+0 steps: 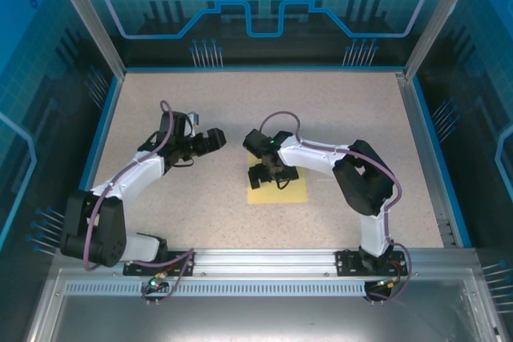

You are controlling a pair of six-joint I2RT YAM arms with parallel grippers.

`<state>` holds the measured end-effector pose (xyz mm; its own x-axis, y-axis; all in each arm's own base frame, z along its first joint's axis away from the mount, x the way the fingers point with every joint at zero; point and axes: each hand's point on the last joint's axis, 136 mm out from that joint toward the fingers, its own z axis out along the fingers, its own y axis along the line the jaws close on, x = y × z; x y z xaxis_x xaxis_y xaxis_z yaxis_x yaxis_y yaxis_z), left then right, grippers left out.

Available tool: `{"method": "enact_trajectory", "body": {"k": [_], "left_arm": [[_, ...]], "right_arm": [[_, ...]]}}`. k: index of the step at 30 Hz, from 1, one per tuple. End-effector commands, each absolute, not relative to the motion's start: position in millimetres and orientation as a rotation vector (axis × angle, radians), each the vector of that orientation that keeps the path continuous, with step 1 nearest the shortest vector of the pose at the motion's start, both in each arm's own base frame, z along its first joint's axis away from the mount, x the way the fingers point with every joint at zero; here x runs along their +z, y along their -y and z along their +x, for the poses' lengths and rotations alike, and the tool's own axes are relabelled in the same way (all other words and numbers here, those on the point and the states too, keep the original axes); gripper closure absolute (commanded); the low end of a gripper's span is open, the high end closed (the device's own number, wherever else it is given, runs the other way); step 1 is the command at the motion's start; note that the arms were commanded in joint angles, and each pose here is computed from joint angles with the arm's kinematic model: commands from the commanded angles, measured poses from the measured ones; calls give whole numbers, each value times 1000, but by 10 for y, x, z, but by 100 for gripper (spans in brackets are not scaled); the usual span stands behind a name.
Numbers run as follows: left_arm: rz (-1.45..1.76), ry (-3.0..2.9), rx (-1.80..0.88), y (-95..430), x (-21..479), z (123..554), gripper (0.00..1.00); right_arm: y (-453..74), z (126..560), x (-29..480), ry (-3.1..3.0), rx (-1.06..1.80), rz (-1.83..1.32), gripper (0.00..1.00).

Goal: Fold a paper plane with a square sheet of paper (pick it up from the middle)
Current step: Move the square sheet of paper to the center of the table, then fold the square sheet of paper in half at the center of the table.

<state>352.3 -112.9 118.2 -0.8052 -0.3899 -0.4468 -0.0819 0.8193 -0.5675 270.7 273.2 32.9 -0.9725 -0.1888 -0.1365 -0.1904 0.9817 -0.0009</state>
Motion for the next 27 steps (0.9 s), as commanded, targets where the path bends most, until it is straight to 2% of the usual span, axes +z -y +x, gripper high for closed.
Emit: {"method": "enact_trajectory", "body": {"k": [1,5,13,18,27], "left_arm": [[-386,-2433,-752,1159,1172,3493,2],[-440,-2456,-750,1136,1078,3434,1],[-430,-2466,-742,1145,1012,3400,1],[-409,-2462,-743,1165,1023,3385,2],[-399,-2459,-755,1202,1046,3391,1]], "right_arm": [[-2651,2722,524,-2977,-64,-188,1],[-2506,2733,399,-3007,-182,-49,1],[-2569,2853,321,-3001,-122,22,1],[-2696,2891,216,-3016,15,-4,1],[-2489,2856,48,-3057,-67,42,1]]}}
